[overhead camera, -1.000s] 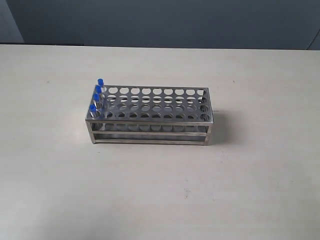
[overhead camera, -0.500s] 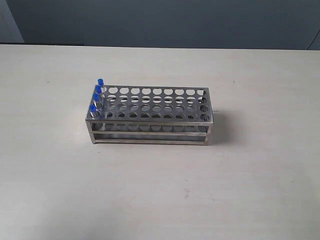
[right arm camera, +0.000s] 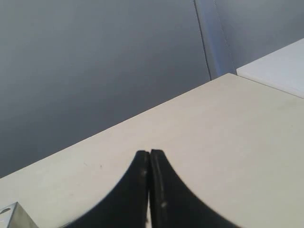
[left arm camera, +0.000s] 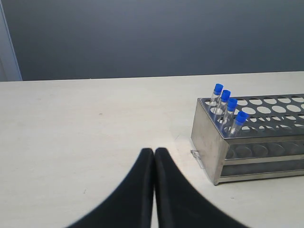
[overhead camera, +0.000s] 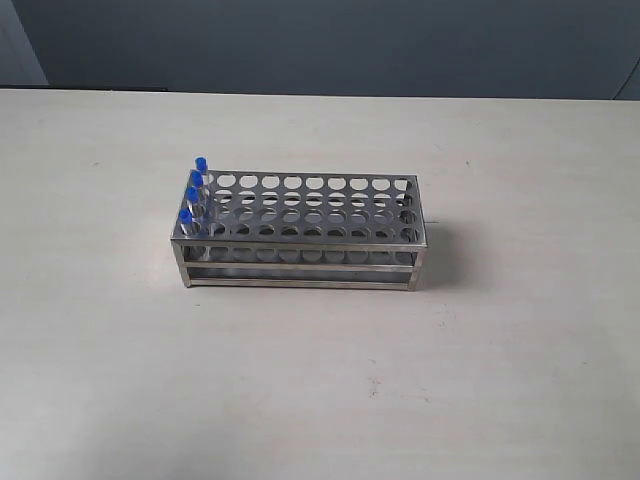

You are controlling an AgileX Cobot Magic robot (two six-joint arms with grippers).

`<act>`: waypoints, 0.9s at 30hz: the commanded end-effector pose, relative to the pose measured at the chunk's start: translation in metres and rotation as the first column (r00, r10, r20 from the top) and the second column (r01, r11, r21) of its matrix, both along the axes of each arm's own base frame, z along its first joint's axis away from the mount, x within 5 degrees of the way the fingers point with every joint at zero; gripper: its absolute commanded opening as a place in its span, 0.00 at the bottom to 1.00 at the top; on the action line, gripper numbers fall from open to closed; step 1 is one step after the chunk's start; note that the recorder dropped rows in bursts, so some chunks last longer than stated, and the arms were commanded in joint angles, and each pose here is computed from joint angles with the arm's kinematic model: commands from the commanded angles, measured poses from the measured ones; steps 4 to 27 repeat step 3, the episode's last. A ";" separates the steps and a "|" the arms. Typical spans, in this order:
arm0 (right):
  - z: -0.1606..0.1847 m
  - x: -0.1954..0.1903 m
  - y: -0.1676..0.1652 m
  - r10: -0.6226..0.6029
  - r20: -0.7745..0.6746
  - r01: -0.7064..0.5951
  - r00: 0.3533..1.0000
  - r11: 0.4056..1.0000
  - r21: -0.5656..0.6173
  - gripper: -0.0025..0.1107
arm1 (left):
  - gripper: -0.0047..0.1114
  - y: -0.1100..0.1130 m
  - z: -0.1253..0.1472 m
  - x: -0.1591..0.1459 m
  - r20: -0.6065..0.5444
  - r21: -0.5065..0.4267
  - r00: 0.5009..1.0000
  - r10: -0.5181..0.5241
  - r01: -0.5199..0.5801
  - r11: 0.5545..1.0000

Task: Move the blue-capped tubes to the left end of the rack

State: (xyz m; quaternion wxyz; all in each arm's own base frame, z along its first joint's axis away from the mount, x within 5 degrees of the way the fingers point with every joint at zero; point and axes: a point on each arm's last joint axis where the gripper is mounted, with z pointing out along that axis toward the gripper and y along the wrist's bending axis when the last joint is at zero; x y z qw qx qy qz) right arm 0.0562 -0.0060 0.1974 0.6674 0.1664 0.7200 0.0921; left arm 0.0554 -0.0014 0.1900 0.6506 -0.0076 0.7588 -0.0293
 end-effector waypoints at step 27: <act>0.000 0.000 0.000 -0.004 0.007 0.004 1.000 1.000 -0.005 0.02 | 0.05 -0.001 0.002 0.000 0.009 0.000 1.000 -0.011 0.011 1.000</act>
